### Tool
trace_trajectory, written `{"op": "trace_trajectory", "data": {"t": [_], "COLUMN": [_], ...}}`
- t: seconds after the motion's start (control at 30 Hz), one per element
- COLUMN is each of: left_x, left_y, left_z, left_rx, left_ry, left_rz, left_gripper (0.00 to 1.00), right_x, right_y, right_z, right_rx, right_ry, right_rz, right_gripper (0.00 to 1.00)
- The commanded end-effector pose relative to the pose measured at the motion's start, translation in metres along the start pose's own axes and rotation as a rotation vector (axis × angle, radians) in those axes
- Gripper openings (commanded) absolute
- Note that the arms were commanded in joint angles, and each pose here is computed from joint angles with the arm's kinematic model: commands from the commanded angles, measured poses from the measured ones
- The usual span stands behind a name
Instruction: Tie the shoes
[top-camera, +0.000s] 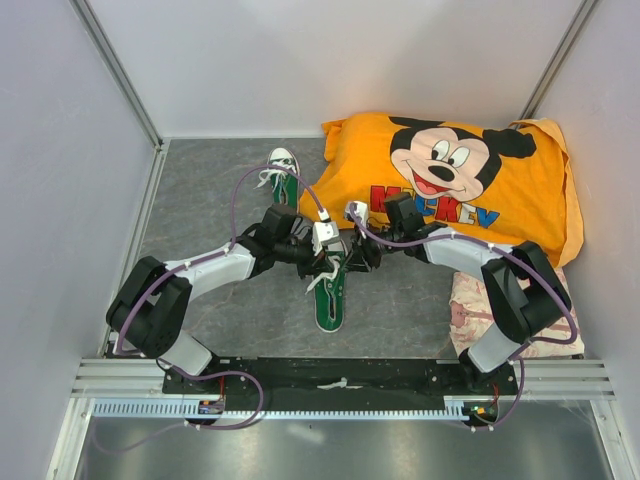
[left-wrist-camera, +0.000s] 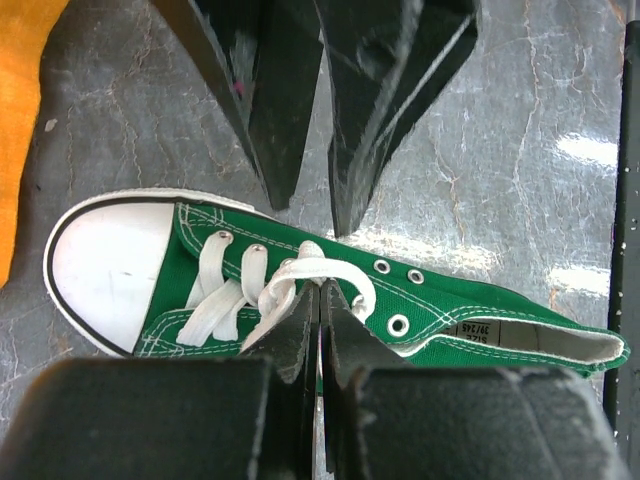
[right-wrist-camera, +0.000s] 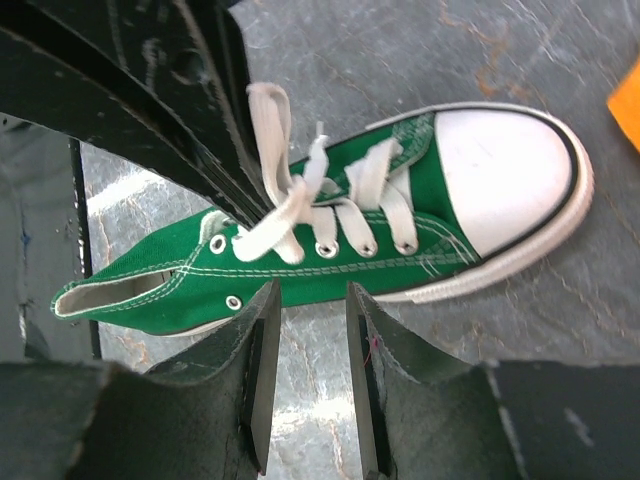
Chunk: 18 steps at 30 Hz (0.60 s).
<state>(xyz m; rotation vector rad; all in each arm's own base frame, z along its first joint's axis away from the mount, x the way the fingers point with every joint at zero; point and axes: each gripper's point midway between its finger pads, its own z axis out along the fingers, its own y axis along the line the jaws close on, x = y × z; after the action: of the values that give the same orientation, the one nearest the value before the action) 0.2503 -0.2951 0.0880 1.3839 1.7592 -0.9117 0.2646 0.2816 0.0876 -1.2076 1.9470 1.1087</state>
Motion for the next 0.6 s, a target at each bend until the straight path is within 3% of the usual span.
{"op": "trace_trajectory", "data": {"t": [0.0, 0.57], "left_x": [-0.0068, -0.0084], "left_y": [-0.0021, -0.003], "left_z": [0.0015, 0.0043], "left_rx": [0.039, 0.072], "left_ry": [-0.03, -0.037], "left_rz": [0.064, 0.114], "left_gripper": [0.02, 0.02], "right_x": [-0.0191, -0.0182], "right_y": [0.0093, 0.0152], "right_z": [0.0052, 0.0117], "right_rx": [-0.062, -0.082], "right_ry": [-0.05, -0.035], "right_rz": [-0.154, -0.247], "right_gripper": [0.4, 0.38]}}
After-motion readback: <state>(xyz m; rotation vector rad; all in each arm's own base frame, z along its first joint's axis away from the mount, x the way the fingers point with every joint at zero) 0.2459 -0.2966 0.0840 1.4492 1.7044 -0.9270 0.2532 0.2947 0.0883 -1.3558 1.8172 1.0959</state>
